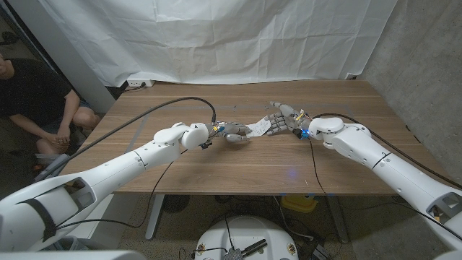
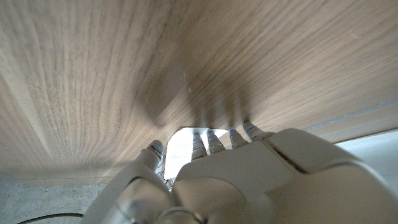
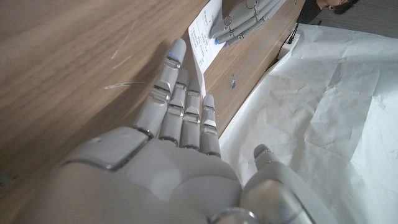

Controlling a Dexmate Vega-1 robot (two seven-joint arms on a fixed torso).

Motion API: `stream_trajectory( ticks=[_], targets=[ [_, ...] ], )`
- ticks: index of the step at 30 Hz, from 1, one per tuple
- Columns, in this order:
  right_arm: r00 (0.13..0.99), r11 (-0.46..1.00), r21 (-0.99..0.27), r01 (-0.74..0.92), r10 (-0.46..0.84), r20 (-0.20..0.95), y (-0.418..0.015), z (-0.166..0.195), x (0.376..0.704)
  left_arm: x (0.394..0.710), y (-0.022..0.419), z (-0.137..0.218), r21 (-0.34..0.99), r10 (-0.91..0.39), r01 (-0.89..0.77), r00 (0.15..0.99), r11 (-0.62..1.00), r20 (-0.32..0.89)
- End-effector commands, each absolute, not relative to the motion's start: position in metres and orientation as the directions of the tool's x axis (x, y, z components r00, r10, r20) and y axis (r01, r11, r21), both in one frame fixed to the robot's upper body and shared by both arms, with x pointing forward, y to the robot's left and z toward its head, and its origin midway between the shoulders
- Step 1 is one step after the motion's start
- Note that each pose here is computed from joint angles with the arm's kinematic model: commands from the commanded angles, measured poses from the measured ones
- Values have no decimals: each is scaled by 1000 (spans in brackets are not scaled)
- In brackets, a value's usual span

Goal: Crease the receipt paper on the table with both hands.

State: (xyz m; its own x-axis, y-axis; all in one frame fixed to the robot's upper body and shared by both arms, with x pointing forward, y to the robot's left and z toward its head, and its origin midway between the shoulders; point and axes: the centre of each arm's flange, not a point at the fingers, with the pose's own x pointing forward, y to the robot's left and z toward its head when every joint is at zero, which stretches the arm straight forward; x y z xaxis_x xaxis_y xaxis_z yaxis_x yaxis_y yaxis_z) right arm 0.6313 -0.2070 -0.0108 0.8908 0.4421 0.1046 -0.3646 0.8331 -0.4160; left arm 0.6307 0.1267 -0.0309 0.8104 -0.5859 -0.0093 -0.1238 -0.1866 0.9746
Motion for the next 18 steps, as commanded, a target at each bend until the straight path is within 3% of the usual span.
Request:
stream_trajectory(
  ticks=[1,18],
  targets=[
    [880,856,-384,-345,437,184,-210,-15,628,629,126,-32,974,-582,-125,813,-190,-9],
    [887,859,-382,-340,428,173,-212,-19,621,623,126,-33,972,-582,-139,813,-189,3]
  ],
)
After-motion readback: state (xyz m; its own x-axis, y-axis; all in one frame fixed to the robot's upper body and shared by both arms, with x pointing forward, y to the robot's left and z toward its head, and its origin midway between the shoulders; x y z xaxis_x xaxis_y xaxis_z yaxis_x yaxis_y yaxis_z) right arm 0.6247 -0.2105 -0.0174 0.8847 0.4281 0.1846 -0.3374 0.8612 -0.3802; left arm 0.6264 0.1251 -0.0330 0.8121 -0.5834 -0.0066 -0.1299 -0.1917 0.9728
